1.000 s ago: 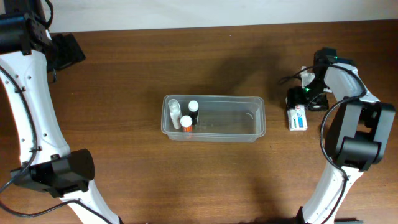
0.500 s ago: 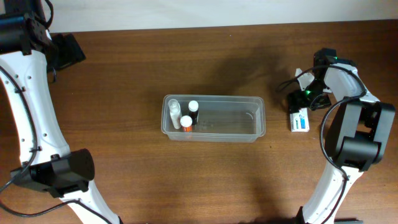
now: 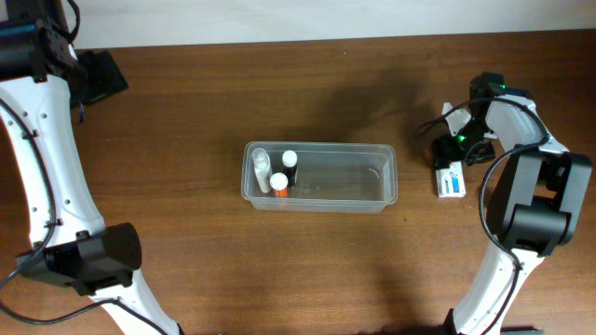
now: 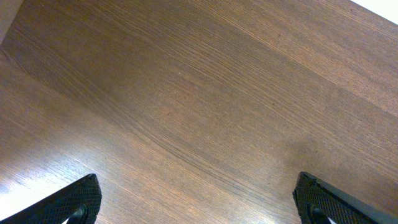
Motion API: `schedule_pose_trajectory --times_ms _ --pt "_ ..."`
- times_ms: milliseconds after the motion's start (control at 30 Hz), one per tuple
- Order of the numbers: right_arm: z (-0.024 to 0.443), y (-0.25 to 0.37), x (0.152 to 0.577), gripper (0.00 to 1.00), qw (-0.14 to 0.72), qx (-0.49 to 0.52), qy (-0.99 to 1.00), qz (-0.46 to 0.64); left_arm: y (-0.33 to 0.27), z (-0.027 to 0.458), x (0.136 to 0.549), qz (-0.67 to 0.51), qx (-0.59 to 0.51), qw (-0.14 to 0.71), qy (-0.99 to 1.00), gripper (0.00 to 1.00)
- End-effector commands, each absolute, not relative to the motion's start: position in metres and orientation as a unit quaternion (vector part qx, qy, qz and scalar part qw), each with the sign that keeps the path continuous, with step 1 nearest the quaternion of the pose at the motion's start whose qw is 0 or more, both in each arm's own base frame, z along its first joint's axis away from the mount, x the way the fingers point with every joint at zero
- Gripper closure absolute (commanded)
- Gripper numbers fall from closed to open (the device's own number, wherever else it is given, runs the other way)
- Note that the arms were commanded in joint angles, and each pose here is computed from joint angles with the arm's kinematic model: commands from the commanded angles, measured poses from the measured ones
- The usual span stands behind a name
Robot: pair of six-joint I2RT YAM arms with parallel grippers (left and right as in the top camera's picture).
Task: Pack container
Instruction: 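Lift the Panadol box with the right gripper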
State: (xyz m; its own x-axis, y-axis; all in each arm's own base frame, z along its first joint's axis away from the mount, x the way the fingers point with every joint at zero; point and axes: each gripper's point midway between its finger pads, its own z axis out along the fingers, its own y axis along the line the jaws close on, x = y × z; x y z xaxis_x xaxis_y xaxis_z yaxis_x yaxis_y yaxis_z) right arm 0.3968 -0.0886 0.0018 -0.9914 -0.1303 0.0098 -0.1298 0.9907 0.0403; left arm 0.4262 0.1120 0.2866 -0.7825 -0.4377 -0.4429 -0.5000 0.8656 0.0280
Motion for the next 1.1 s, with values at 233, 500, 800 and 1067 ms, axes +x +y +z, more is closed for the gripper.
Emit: schedule_pose_trajectory --times_ms 233,500,800,1067 --pt "-0.014 -0.082 0.379 0.33 0.045 0.034 -0.998 -0.039 0.115 0.29 0.427 0.073 -0.257 0.222 0.938 0.01" --pt "-0.013 -0.074 0.378 0.38 0.051 0.043 -0.997 -0.039 0.115 0.29 0.427 0.073 -0.257 0.222 0.938 0.01" --pt "-0.011 -0.066 0.383 0.41 0.047 0.057 -0.997 -0.032 0.115 0.29 0.427 0.073 -0.257 0.222 0.938 0.01" --pt "-0.01 -0.066 0.381 0.42 0.052 0.057 -0.996 -0.034 0.115 0.29 0.427 0.073 -0.257 0.222 0.938 0.01"
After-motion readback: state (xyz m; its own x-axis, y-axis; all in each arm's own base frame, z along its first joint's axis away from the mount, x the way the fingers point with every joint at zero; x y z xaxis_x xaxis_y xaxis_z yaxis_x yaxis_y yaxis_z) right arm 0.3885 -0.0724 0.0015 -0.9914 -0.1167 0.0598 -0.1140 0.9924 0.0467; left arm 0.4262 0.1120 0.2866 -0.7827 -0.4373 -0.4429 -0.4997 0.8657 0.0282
